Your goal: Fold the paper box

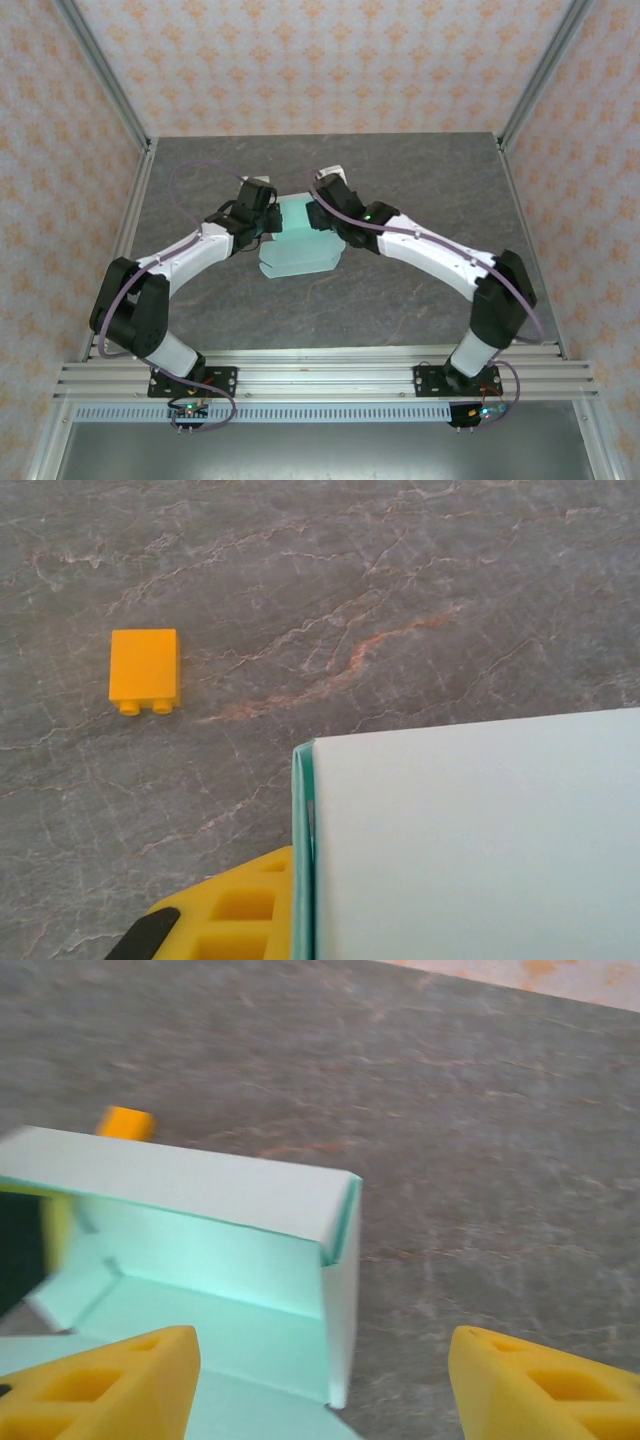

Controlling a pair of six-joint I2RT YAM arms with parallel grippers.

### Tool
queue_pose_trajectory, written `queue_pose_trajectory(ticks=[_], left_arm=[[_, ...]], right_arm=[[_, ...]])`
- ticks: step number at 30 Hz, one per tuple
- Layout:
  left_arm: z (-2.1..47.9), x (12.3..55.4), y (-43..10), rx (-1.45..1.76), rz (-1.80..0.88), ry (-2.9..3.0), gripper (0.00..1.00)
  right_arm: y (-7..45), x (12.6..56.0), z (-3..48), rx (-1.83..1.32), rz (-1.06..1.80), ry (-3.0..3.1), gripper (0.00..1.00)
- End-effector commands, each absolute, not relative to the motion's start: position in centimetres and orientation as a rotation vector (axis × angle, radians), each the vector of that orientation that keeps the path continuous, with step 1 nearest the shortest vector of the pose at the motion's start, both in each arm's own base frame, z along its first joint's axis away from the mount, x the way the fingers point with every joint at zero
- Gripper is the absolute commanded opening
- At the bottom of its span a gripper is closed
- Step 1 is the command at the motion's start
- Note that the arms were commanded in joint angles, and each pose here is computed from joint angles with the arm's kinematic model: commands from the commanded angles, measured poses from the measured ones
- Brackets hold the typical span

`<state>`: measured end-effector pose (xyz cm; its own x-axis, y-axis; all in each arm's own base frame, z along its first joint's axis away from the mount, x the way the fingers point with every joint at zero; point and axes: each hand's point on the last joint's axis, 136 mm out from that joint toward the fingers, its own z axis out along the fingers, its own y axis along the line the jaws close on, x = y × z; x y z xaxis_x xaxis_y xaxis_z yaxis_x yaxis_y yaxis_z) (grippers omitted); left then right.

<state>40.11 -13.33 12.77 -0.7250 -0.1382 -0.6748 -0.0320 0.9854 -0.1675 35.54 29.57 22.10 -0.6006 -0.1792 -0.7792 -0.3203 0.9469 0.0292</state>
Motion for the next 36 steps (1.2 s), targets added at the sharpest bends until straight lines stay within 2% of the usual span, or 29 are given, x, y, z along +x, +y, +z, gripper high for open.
queue_pose_trajectory(ticks=[1, 7, 17, 24, 31, 34, 36], left_arm=[[13.0, 39.8, -12.1, -0.081, -0.091, 2.431, 0.01], [12.3, 36.4, -12.2, 0.106, -0.037, 2.661, 0.01], [10.9, 33.2, -12.8, 0.504, 0.008, 2.95, 0.02], [8.9, 33.5, -13.6, 0.715, 0.006, 3.084, 0.02], [7.5, 35.3, -14.5, 0.796, 0.03, 3.151, 0.04], [6.9, 36.1, -15.0, 0.816, 0.03, 3.169, 0.06], [6.6, 36.8, -15.5, 0.819, 0.024, 3.173, 0.11]], right_arm=[[30.1, 33.5, 24.6, -0.39, 0.433, 2.208, 0.67], [25.5, 33.3, 25.9, -0.285, 0.442, 2.168, 0.67], [20.6, 30.6, 20.1, -0.16, 0.352, 2.242, 0.67], [19.2, 29.4, 18.7, -0.161, 0.319, 2.265, 0.68], [18.9, 29.6, 17.3, -0.172, 0.258, 2.304, 0.67], [18.7, 29.8, 17.1, -0.169, 0.238, 2.298, 0.67], [18.6, 29.9, 17.0, -0.168, 0.227, 2.297, 0.67]])
